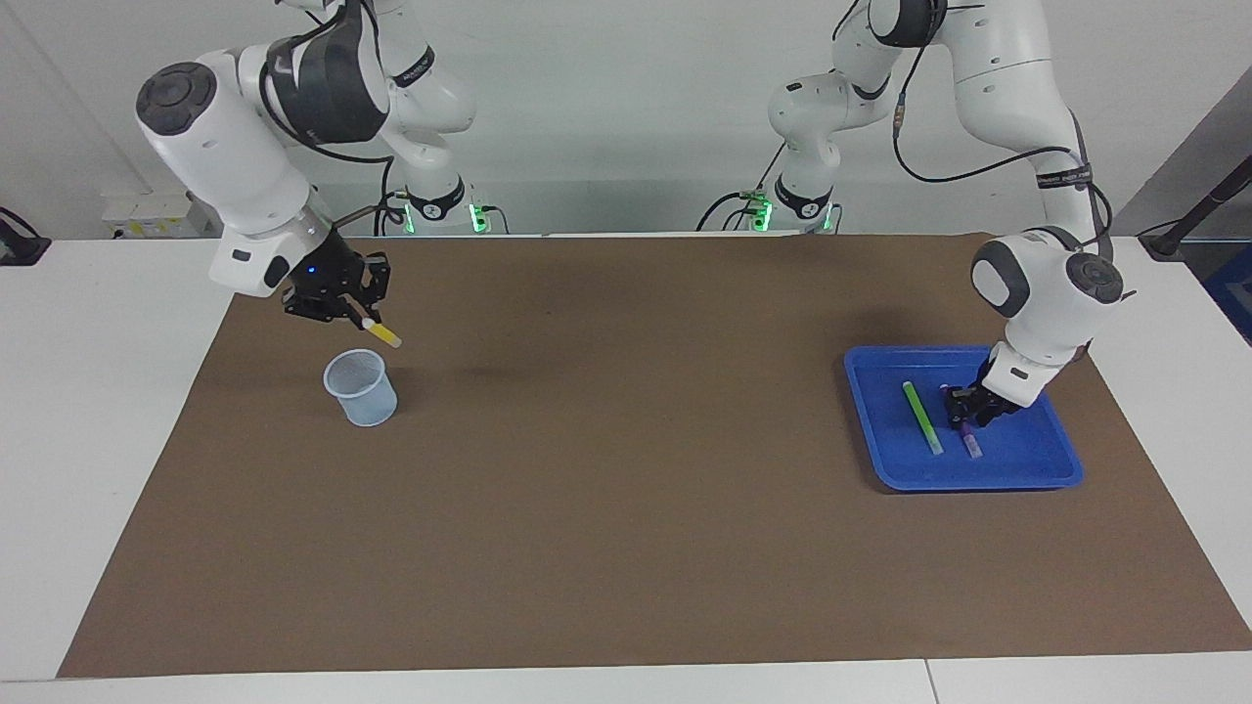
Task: Right arm passes pens to left for tray arrangement
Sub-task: 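Release the purple pen while the right gripper reaches the yellow pen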
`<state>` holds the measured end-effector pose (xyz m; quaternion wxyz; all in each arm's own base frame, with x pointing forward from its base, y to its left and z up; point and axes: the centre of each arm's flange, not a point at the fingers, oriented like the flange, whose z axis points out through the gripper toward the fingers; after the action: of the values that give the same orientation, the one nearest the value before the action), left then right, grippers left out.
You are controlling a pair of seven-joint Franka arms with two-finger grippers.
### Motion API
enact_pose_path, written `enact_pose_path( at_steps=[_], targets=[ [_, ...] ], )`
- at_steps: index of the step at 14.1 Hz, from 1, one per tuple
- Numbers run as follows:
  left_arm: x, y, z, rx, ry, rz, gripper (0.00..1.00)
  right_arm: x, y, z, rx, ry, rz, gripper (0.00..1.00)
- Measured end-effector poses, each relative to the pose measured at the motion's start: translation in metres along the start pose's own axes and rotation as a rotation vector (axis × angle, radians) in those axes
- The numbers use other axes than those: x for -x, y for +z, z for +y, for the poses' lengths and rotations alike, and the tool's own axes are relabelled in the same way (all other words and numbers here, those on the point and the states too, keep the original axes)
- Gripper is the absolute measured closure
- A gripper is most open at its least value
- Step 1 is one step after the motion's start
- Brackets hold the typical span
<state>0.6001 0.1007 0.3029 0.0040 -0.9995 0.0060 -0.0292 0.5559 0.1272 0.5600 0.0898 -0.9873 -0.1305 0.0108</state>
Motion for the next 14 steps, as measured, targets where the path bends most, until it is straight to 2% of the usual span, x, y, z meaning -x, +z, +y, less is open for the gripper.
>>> enact_pose_path(
  at_steps=[2,4,6,8,10,14],
  targets=[
    [-0.001,-0.001,0.001,0.000,0.001,0.000,0.20,-0.007,0.003,-0.044,-0.019,0.068,0.047,0.81],
    [-0.004,-0.007,0.002,0.010,-0.002,-0.020,0.20,-0.011,0.005,-0.073,-0.070,0.173,0.080,0.81],
    [-0.011,-0.025,0.006,0.052,-0.025,-0.059,0.22,-0.015,0.005,-0.089,-0.140,0.273,0.106,0.81],
    [-0.019,-0.051,0.011,0.094,-0.067,-0.094,0.20,-0.018,0.011,-0.097,-0.227,0.349,0.125,0.81],
    [-0.024,-0.079,0.020,0.122,-0.147,-0.110,0.22,-0.019,0.024,-0.105,-0.291,0.397,0.132,0.81],
    [-0.025,-0.133,0.060,0.263,-0.435,-0.127,0.20,-0.018,0.038,-0.136,-0.368,0.447,0.151,0.81]
  ],
)
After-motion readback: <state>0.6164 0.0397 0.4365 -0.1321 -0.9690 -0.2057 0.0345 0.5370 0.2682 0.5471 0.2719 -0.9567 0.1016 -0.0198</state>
